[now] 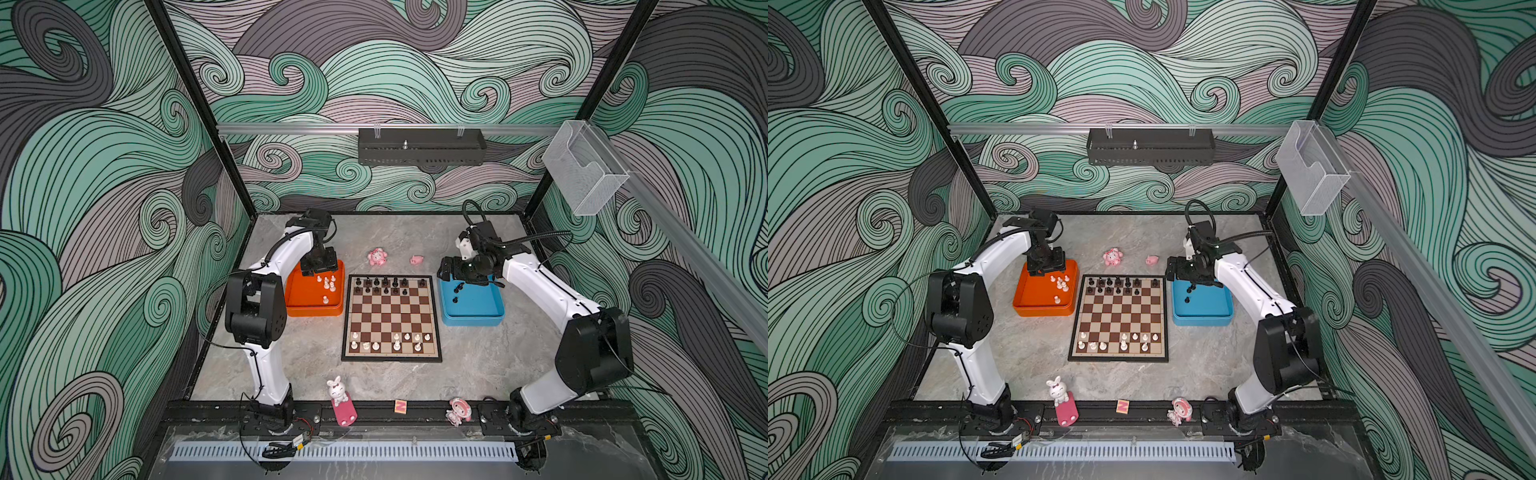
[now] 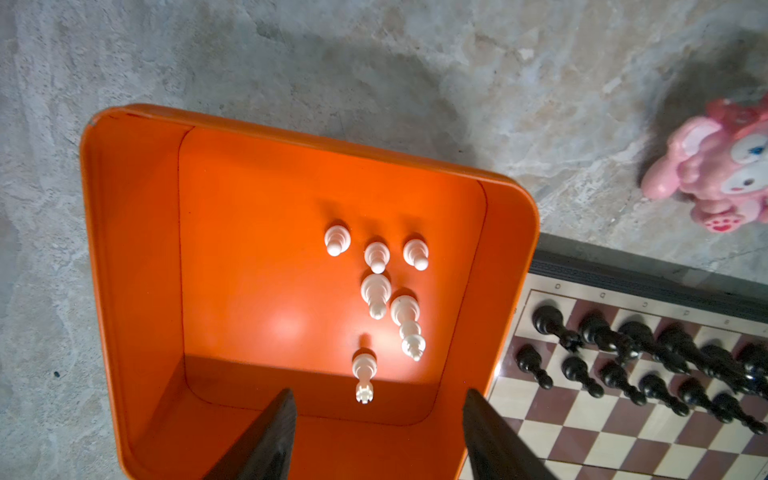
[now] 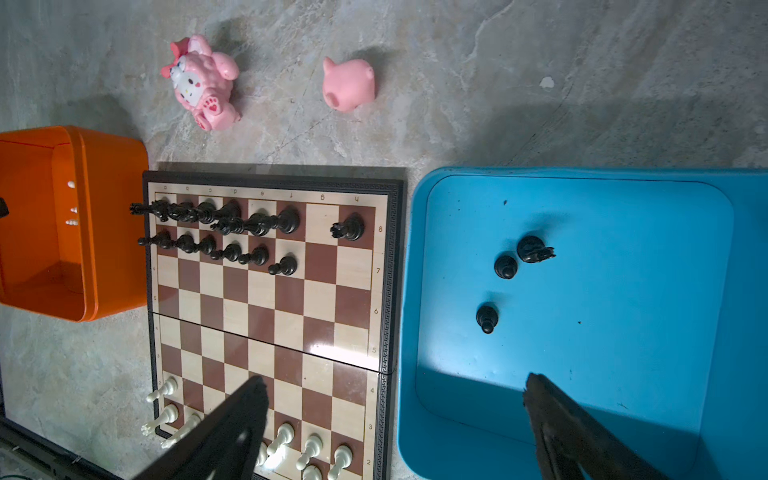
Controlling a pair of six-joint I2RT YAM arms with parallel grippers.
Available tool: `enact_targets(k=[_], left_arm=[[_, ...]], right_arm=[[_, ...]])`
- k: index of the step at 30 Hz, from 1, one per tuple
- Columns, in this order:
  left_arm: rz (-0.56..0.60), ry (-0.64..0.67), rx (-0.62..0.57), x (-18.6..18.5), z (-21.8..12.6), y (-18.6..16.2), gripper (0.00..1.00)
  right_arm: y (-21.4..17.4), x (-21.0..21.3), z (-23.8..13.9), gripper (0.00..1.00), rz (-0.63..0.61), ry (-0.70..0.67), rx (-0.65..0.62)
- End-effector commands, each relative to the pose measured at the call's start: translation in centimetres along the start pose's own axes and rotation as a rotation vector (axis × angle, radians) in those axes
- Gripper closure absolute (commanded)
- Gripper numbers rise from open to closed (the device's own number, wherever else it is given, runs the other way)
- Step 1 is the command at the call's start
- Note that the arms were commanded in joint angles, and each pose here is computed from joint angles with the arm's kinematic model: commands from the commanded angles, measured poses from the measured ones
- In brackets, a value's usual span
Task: Set up the chess pieces on the board
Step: 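Move the left gripper over the orange bin and lower toward white pieces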
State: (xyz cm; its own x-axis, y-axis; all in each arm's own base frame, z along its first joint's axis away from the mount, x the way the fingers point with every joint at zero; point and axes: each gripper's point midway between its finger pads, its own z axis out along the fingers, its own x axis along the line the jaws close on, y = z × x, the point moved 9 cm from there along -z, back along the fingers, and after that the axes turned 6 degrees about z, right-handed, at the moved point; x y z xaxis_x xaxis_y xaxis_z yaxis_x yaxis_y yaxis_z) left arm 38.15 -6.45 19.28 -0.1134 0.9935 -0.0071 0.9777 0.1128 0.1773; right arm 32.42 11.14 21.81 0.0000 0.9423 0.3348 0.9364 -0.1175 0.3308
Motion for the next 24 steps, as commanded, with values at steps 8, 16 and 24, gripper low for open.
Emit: enact_targets(k=[8,16,24], left_arm=[[-0.06,0.021,0.015,1.9,1.3,2.4,0.41],[-0.098,0.017,0.047,3.2,2.8,3.0,0.5],[-0.104,0.018,0.076,3.2,4.4,2.9,0.55]], right_arm=[[0.2,-1.1,0.6,0.04,0.004,0.014,0.031],[0.2,-1.7,1.0,0.04,0.019,0.012,0.044],[0.5,-1.9,1.3,0.04,0.026,0.022,0.055]])
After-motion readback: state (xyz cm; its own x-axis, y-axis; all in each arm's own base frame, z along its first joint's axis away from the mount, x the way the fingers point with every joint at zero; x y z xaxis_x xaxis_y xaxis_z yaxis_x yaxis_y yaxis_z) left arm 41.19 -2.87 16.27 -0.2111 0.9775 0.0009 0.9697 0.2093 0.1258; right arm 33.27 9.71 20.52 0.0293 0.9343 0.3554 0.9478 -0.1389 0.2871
